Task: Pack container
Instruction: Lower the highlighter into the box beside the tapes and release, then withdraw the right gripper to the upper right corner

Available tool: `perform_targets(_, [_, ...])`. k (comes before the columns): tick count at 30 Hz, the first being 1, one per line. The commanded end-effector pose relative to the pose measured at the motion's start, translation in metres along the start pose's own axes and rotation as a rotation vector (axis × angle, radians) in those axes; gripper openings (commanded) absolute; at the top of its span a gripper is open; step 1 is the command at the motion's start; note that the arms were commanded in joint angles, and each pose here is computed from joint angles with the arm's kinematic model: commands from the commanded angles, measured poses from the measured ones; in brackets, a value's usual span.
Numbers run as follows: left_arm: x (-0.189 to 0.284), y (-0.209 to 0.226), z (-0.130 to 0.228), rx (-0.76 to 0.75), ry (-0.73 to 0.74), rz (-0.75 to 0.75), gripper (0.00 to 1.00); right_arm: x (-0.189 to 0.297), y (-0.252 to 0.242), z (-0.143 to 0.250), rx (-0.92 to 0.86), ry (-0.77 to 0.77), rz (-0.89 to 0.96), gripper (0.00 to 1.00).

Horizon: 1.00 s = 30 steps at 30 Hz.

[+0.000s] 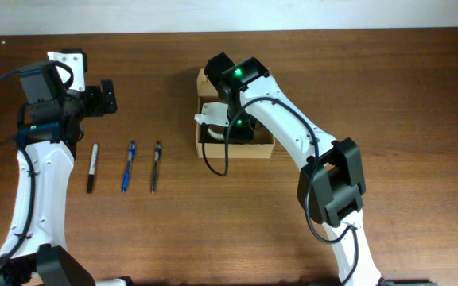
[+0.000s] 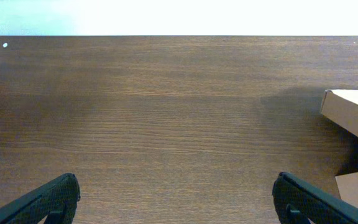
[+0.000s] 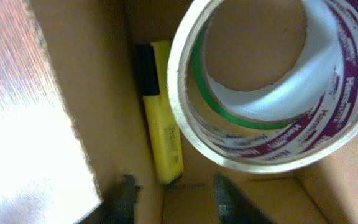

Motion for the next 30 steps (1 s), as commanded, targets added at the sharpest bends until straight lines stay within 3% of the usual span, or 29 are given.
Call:
perform_targets(1, [0.0, 0.004, -0.006, -0.014, -0.017, 0.002, 0.99, 0.034, 0.004, 0.001, -0.002, -0.066, 0.043, 0.43])
perform_targets(7, [0.0, 0.004, -0.006, -0.014, -0.017, 0.002, 0.99, 0.084, 0.001, 0.007, -0.07, -0.175, 0.148, 0.43])
perform_targets(12, [0.0, 0.004, -0.006, -0.014, -0.017, 0.002, 0.99, 0.175, -0.015, 0.038, -0.265, -0.378, 0.375, 0.56])
perform_targets(14, [0.0, 0.004, -0.006, -0.014, -0.017, 0.002, 0.99, 0.217, -0.026, 0.063, -0.411, -0.508, 0.436, 0.62])
perform_targets(19, [0.0, 0.004, -0.006, -0.014, -0.017, 0.002, 0.99, 0.293, -0.066, 0.163, -1.003, -0.803, 0.513, 0.68])
perform_targets(25, [0.0, 0.004, -0.006, -0.014, -0.017, 0.002, 0.99, 0.286, -0.099, 0.263, -1.414, -0.856, 0.323, 0.8])
perform_targets(27, [0.0, 0.003, -0.006, -0.006, -0.019, 0.013, 0.99, 0.268, -0.106, 0.284, -1.495, -0.799, 0.235, 0.99])
perform_targets(30, [0.001, -0.004, -0.004, -0.003, -0.019, 0.063, 0.99, 0.237, -0.114, 0.306, -1.6, -0.676, 0.14, 0.99])
Point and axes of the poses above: each gripper's point midway between its finger pads, its own x axis back along the fingers, its own y axis along the line the jaws close on, z = x × y, the point moved 6 cm from there along x, back along the fingers, and after that the axes turned 15 degrees about -x, right-handed, at the moved point
